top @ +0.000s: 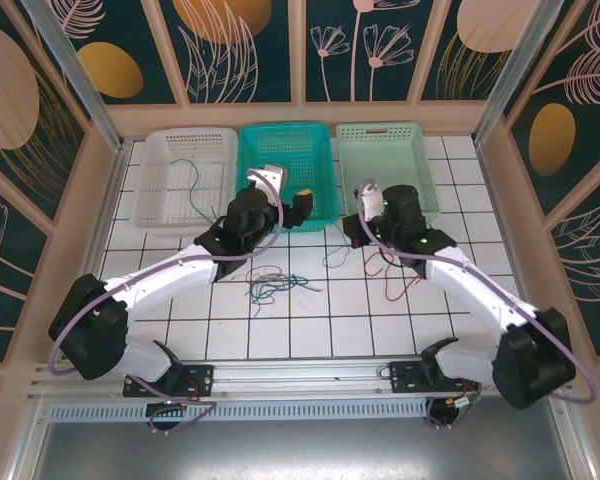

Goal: Untangle the cables

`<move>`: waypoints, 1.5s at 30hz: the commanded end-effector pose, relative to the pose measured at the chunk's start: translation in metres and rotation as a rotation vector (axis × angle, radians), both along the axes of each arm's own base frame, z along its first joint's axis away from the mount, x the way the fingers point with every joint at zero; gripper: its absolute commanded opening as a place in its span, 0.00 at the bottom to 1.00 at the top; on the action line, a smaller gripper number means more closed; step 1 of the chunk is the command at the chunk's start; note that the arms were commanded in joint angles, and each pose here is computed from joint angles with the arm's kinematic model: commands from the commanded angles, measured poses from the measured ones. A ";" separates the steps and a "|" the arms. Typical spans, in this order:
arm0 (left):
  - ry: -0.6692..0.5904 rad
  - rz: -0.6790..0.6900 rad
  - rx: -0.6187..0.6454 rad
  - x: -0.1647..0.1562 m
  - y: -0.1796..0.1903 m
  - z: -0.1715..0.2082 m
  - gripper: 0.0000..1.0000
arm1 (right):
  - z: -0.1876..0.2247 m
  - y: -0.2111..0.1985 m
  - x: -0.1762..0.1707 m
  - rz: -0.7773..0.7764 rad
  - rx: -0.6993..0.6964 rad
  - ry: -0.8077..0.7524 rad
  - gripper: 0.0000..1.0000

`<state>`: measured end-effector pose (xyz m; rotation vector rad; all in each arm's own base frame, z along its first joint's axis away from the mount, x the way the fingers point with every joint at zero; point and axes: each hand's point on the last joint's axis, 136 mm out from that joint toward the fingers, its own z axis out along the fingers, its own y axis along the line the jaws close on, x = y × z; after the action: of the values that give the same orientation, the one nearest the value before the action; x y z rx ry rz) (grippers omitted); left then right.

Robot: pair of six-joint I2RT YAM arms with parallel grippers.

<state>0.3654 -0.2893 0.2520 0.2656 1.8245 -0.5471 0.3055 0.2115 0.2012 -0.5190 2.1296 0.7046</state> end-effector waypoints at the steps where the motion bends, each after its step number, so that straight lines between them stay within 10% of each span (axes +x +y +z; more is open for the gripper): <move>1: -0.018 -0.030 -0.056 0.000 -0.006 0.010 0.86 | 0.023 -0.008 -0.020 0.050 0.058 -0.022 0.00; 19: -0.002 -0.376 -0.275 -0.033 -0.060 0.018 0.81 | 0.084 -0.025 -0.022 0.033 0.183 -0.108 0.00; 45: 0.077 -0.429 -0.267 -0.038 -0.070 -0.018 0.75 | 0.218 -0.094 0.055 -0.310 0.201 -0.374 0.00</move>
<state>0.3248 -0.3624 0.2311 0.4732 1.7711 -1.1085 0.3446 0.1317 0.3961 -0.2190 1.7690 0.6523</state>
